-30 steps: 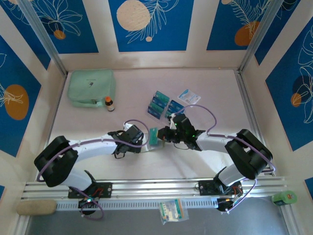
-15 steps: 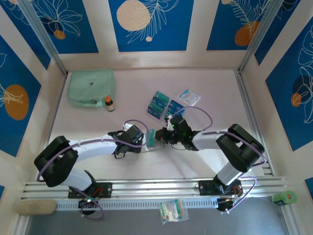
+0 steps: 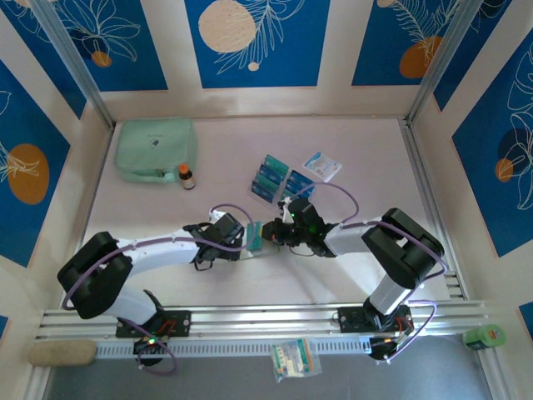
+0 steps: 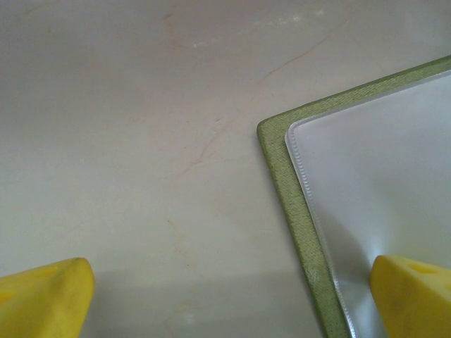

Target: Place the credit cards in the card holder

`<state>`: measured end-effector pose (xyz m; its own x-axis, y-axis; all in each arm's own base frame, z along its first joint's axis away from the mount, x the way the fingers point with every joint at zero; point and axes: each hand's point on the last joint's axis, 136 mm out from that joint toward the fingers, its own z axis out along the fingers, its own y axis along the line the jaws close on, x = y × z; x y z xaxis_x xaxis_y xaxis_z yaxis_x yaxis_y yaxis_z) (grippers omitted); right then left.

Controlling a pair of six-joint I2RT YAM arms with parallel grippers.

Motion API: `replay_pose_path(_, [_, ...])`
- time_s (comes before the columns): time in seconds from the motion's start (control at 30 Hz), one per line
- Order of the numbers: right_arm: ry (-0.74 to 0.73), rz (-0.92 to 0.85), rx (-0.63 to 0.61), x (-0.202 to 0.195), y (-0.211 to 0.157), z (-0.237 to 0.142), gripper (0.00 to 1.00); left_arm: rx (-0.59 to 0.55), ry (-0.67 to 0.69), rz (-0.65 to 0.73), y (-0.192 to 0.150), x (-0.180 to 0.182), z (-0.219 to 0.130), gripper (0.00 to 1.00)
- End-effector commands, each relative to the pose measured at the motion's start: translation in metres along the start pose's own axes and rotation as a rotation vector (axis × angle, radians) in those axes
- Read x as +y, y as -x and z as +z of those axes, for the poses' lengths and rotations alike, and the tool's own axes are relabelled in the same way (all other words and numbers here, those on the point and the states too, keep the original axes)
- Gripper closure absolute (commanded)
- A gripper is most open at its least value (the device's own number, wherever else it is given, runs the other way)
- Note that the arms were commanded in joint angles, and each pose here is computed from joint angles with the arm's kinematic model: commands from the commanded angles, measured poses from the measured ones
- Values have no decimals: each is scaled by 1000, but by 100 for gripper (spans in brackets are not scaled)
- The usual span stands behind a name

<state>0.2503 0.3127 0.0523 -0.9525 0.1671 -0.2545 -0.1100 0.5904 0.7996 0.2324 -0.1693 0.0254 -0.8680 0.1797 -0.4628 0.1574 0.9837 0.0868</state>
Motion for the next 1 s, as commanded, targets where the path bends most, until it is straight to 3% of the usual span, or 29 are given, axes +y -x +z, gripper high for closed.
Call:
replay_pose_path(0.0, [8, 4, 32, -3, -9, 4, 100, 59, 30, 31, -21, 10, 2, 0])
replay_pose_path(0.97, [-35, 28, 132, -16, -21, 0, 100, 40, 63, -33, -16, 19, 0, 0])
